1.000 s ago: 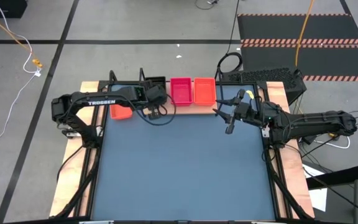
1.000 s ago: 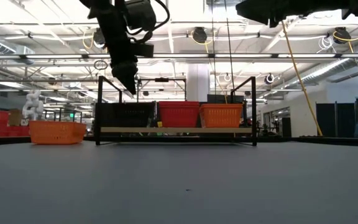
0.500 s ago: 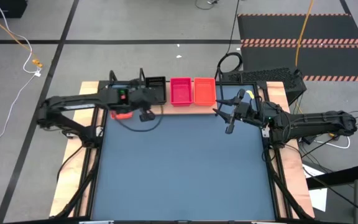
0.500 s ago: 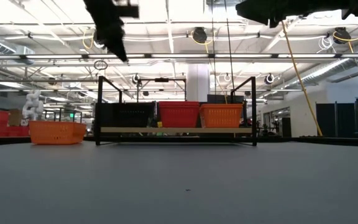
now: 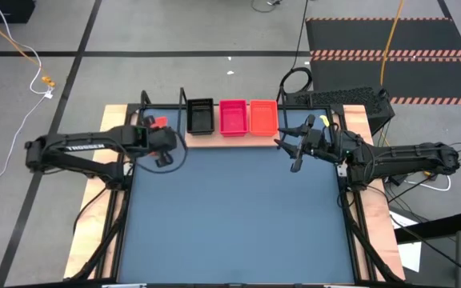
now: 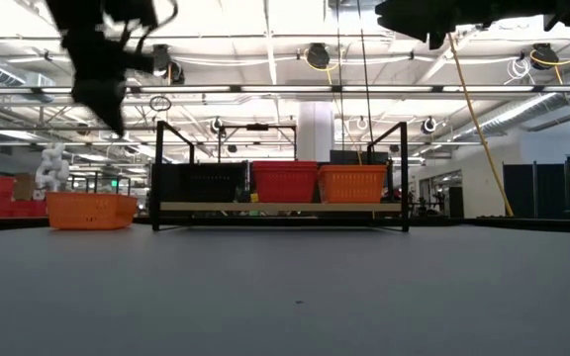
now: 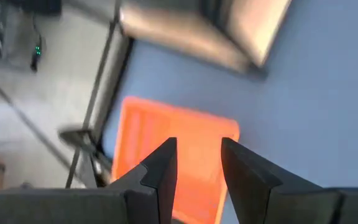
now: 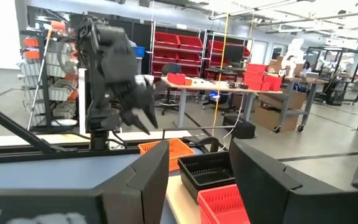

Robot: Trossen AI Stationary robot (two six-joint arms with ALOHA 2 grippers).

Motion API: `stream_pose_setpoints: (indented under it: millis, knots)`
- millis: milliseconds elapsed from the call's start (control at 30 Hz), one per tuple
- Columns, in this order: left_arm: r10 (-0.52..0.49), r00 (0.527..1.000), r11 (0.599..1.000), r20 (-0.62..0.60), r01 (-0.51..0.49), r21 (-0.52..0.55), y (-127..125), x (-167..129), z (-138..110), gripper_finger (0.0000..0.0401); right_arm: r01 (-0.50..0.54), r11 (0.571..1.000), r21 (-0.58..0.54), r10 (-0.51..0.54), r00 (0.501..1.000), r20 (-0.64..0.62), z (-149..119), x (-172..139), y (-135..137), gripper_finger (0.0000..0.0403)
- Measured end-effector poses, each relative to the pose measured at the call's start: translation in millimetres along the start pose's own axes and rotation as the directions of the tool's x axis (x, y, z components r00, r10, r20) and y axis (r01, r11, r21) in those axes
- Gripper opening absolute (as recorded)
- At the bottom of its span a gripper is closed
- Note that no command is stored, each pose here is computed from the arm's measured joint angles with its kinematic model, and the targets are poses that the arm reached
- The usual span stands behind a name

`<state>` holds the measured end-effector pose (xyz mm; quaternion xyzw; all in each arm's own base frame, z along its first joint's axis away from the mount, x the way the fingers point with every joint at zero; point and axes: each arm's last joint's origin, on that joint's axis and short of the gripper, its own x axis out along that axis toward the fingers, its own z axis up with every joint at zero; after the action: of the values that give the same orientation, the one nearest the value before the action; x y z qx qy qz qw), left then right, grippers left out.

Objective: Stack baskets on shelf by color
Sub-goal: Stack the orange bin on the orange bin on the shelf

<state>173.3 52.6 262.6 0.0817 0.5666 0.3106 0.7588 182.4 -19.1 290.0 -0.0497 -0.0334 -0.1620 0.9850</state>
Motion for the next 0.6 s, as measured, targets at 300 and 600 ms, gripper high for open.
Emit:
stream_pose_setpoints:
  millis: [300, 600]
  knots:
    - [0.010, 0.987, 0.998, -0.157, -0.019, -0.056, 2.5, 33.5, -14.6, 0.0127, 0.002, 1.000, -0.007, -0.002, 1.000, 0.024, 2.4, -0.1, -0.2, 0.0164]
    - [-0.132, 0.979, 0.985, -0.154, 0.112, -0.133, 17.2, 59.7, -15.8, 0.0127, -0.001, 1.000, -0.027, 0.002, 1.000, 0.027, 2.9, -0.1, -0.1, 0.0164]
